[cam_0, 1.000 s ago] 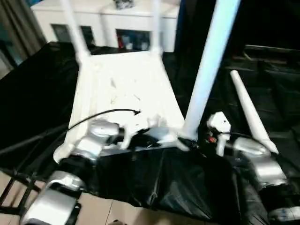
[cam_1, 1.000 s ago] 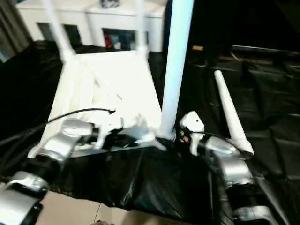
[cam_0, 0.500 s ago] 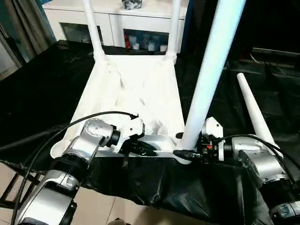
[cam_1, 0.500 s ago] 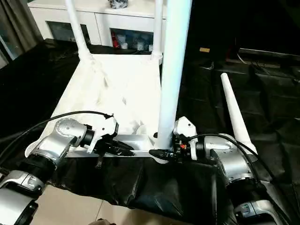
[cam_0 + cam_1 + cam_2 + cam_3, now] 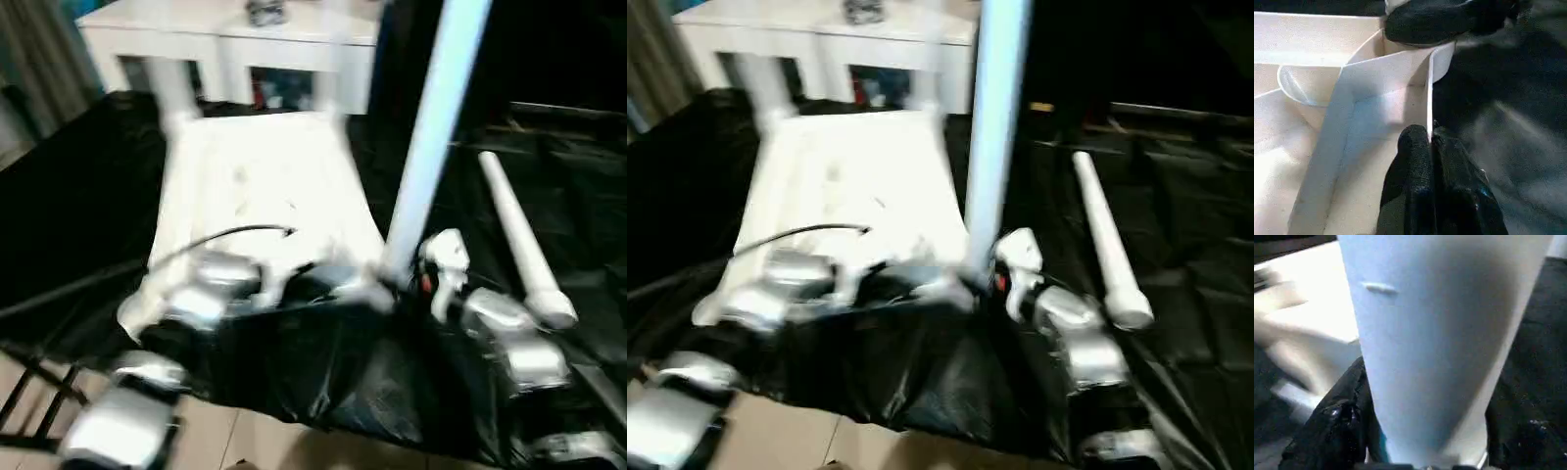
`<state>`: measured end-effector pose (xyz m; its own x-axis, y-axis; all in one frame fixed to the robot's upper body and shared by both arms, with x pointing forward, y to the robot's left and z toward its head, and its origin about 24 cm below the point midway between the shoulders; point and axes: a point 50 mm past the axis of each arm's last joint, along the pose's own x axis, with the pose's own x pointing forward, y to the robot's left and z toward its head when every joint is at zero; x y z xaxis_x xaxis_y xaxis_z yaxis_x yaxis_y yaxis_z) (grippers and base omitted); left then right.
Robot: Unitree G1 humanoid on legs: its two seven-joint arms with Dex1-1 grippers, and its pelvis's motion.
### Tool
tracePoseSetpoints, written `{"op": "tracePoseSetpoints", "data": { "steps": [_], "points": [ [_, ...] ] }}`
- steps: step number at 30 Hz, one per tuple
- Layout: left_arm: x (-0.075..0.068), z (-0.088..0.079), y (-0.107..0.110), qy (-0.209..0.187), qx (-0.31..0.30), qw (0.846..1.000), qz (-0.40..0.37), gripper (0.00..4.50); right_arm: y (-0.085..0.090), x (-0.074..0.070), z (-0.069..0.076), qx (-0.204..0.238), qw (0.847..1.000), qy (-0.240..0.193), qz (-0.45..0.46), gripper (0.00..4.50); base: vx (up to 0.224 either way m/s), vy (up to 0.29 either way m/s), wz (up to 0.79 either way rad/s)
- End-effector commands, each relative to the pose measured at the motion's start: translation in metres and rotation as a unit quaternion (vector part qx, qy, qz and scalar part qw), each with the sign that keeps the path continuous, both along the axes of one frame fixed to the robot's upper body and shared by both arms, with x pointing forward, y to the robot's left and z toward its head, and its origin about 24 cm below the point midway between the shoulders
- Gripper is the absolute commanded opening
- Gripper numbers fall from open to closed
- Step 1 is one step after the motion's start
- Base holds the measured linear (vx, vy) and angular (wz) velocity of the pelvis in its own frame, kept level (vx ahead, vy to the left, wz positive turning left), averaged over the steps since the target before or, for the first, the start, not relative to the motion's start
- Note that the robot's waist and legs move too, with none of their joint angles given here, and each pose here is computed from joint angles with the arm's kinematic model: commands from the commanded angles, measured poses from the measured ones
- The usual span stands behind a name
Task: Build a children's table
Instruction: Rotate leg to tighten
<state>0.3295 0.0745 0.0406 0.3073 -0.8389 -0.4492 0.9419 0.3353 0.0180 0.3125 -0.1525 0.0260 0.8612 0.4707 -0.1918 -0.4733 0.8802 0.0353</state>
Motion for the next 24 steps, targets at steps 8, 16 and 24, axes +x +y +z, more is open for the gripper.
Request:
{"op": "tracePoseSetpoints", "data": {
  "steps": [8,16,24],
  "points": [
    [-0.005,0.002,-0.035,-0.035,-0.014,0.999,0.011,0.0,0.028,0.003,-0.009,0.004,0.997,0.005,-0.083,3.36,0.0,0.0,0.0],
    [-0.006,0.004,-0.01,-0.051,0.007,0.998,-0.046,0.0,0.009,0.002,0.003,-0.019,0.999,-0.03,0.011,4.12,0.0,0.0,0.0],
    [-0.013,0.005,0.021,-0.029,0.007,0.991,-0.127,0.0,-0.012,-0.019,0.014,-0.042,0.97,-0.019,0.239,4.12,0.0,0.0,0.0]
  ]
}}
